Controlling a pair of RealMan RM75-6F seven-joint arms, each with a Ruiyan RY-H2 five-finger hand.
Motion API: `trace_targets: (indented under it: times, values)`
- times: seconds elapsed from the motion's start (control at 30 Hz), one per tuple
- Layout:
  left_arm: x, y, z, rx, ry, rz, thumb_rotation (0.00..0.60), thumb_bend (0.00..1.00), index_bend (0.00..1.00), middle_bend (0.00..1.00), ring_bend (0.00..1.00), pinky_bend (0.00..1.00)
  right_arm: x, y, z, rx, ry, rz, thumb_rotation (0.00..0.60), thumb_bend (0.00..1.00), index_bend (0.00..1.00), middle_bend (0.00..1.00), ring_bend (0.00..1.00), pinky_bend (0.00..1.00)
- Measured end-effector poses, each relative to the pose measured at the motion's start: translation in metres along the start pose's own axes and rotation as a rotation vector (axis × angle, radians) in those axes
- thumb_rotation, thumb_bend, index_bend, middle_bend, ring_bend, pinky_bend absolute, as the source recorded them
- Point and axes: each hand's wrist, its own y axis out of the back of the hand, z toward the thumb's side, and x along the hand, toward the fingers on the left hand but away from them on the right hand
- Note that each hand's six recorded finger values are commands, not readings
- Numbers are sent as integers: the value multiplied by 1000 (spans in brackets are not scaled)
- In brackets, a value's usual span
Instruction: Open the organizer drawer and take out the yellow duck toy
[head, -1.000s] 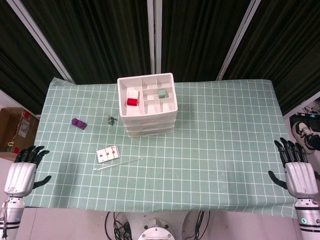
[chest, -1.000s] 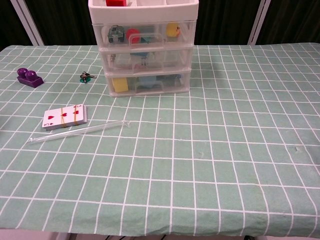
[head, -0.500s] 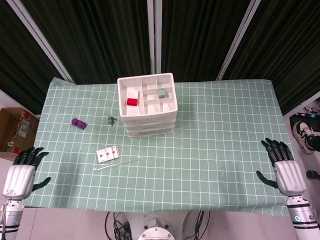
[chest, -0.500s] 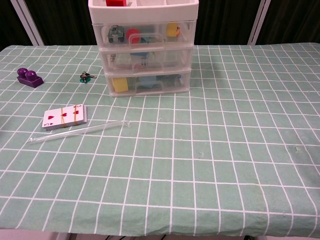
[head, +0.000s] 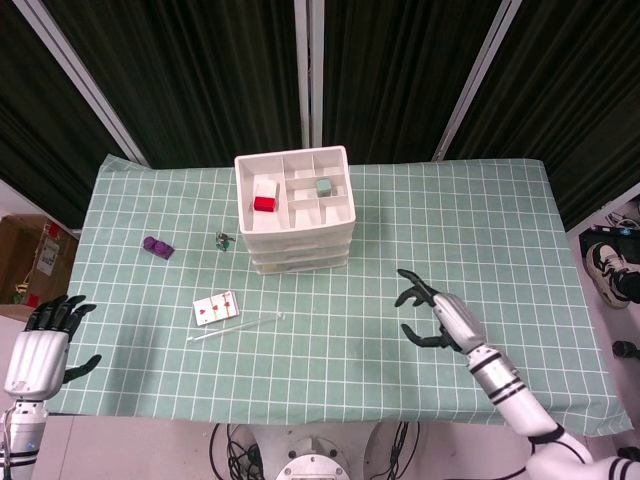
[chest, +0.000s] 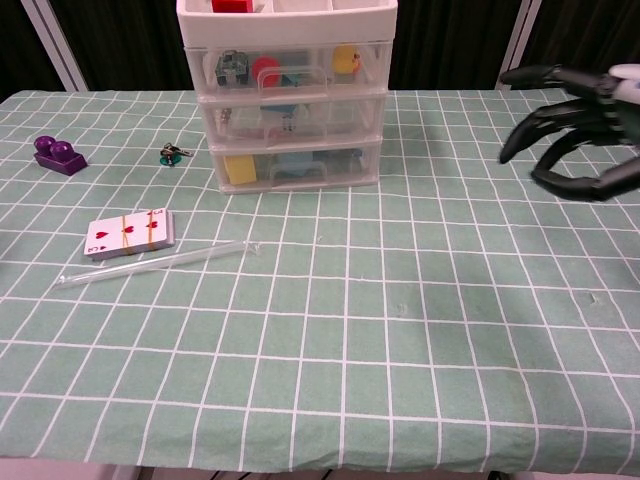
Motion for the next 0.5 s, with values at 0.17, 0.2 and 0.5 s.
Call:
trace_targets:
  times: [0.17,0.2,0.5]
  values:
    - [0,-1,-3,-4,7,0,600,93,244,178,129,183,-51,-41,21,-299,3,108,600,473,0,527,488,628]
    - [0,-1,-4,-5,9,0,600,93,244,178,129,183,-59,-48,25,-342,1,122,600,480,0,538,500,636]
    - [3,-1,-9,-11,14,4,600,93,244,178,129,183,-123,-87,53,-642,-24,193,600,541,18,567,528,642]
